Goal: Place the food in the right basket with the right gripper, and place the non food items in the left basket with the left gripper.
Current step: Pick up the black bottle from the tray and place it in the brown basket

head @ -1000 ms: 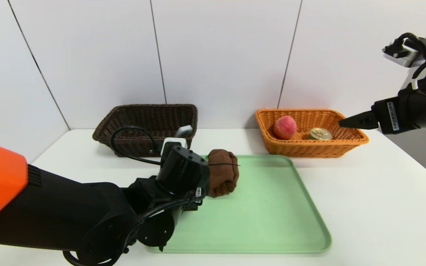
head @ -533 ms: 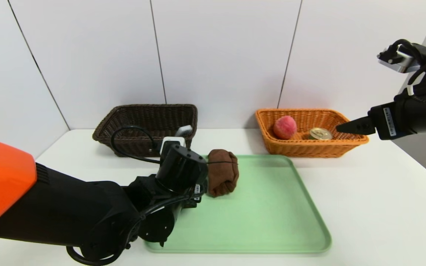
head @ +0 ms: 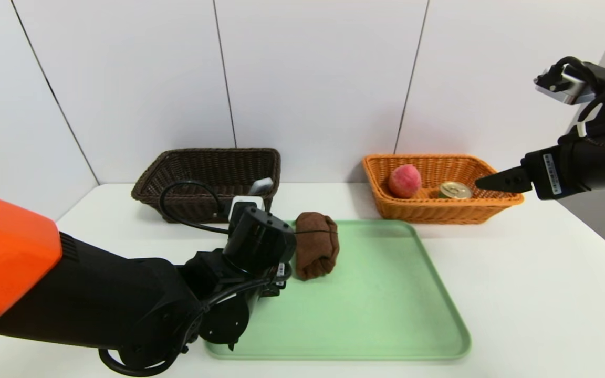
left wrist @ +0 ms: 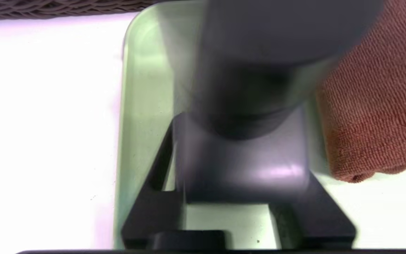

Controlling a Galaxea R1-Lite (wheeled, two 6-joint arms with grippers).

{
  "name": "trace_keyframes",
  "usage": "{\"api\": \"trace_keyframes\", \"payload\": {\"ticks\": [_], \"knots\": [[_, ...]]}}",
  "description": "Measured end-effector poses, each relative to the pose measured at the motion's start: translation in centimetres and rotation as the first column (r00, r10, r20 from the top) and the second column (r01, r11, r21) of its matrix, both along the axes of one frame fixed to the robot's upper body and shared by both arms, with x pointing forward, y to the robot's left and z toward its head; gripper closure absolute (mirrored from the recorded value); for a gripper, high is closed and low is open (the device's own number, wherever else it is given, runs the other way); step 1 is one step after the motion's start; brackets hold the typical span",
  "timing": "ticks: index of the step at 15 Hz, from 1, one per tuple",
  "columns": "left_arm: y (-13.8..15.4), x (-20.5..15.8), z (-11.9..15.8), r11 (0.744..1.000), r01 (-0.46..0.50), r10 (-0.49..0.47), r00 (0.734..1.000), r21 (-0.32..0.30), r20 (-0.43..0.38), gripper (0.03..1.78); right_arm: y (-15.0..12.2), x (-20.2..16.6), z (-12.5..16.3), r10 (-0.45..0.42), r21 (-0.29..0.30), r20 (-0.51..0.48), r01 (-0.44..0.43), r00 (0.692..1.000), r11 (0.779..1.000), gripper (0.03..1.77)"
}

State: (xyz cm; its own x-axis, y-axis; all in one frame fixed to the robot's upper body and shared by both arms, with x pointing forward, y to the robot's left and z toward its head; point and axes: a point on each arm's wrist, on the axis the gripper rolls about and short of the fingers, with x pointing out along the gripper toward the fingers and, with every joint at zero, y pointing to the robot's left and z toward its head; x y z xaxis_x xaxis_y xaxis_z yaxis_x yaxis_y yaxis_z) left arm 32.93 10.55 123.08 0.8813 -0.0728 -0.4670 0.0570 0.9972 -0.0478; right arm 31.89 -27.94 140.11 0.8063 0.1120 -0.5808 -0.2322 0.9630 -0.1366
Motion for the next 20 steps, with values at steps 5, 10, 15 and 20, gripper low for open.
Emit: {"api": "trace_keyframes", "payload": {"ticks": [5,10,15,20], "knots": [[0.2,-0.2,0.3,1.000,0.004,-0.004,1.000,-0.001,0.004,1.17,0.0,-0.1,-0.1,0.000,-0.001,-0.002,0.000,1.000,1.000,0.10],[1.0,-1.3,3.4,0.999,0.048,-0.047,0.997,-0.021,0.064,1.17,0.0,-0.2,-0.1,0.000,-0.001,-0.003,0.000,1.000,1.000,0.10],[3.3,-3.4,10.5,0.983,0.176,-0.166,0.976,-0.057,0.143,1.17,-0.1,-0.3,-0.3,-0.003,-0.002,-0.010,0.003,1.000,1.000,0.10],[8.8,-1.0,18.4,0.974,0.167,-0.137,0.973,-0.153,0.188,1.17,-0.2,-0.7,-0.5,-0.003,-0.004,-0.016,0.003,1.000,1.000,0.10]]}}
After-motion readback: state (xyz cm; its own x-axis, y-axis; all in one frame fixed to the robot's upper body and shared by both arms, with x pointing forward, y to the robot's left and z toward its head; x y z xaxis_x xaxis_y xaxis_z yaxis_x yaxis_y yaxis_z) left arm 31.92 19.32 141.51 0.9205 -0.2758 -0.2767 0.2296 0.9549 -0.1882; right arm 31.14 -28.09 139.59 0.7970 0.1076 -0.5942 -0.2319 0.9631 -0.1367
